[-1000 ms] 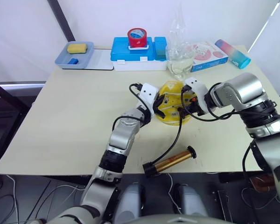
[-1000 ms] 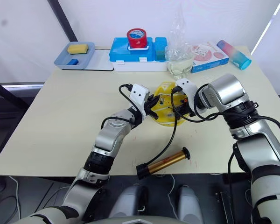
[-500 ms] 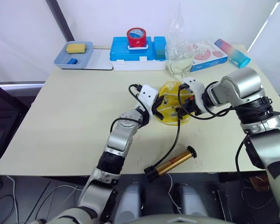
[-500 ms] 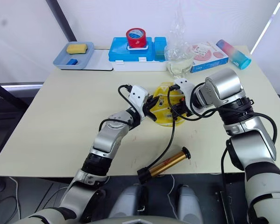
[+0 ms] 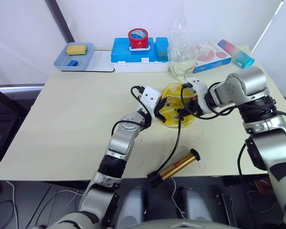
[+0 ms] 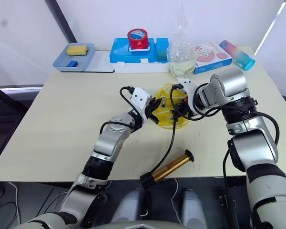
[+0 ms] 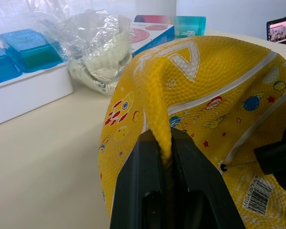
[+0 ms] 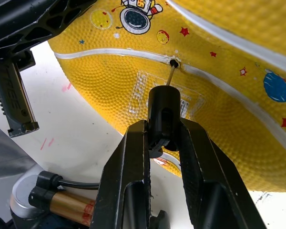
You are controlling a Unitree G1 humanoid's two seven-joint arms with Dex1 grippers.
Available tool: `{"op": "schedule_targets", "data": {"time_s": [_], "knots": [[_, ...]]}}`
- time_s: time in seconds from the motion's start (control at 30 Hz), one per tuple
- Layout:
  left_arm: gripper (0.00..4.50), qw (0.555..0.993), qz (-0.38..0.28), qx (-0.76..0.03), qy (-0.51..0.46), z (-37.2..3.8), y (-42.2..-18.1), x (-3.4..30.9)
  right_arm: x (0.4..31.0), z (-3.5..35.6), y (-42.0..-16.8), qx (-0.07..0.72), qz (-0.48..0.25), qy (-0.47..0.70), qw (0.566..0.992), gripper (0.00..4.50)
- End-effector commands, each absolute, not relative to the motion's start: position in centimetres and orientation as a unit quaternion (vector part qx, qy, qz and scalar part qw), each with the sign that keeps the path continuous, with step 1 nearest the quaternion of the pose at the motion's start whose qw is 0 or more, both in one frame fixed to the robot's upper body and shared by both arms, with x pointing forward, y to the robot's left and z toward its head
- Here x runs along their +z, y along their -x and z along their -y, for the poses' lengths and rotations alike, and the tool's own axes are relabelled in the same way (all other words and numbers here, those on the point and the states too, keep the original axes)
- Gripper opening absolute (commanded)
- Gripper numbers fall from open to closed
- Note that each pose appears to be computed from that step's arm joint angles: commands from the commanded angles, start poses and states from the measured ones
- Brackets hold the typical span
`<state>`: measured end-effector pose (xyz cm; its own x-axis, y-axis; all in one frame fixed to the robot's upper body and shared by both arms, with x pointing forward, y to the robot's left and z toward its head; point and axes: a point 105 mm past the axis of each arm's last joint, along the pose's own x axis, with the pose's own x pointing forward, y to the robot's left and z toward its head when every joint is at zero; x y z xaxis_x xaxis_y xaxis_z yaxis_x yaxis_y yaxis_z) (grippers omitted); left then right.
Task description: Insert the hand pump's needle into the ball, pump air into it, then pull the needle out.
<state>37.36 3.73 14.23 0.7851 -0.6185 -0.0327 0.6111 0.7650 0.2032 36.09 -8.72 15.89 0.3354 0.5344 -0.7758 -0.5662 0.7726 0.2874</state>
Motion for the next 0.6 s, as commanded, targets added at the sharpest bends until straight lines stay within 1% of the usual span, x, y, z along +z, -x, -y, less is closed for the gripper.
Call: {"op": "schedule_targets", "data": {"time_s": [0.03, 0.6], "knots": [[0.07, 0.92, -0.012, -0.378, -0.104, -1.8, -36.2, 12.3, 17.5, 7.7, -36.5, 0.346, -0.449, 0.008, 0.824, 0.31], [0.07, 0.912, -0.016, -0.399, -0.095, -1.0, -35.5, 11.8, 16.8, 5.7, -38.0, 0.326, -0.461, -0.023, 0.825, 0.31]]}}
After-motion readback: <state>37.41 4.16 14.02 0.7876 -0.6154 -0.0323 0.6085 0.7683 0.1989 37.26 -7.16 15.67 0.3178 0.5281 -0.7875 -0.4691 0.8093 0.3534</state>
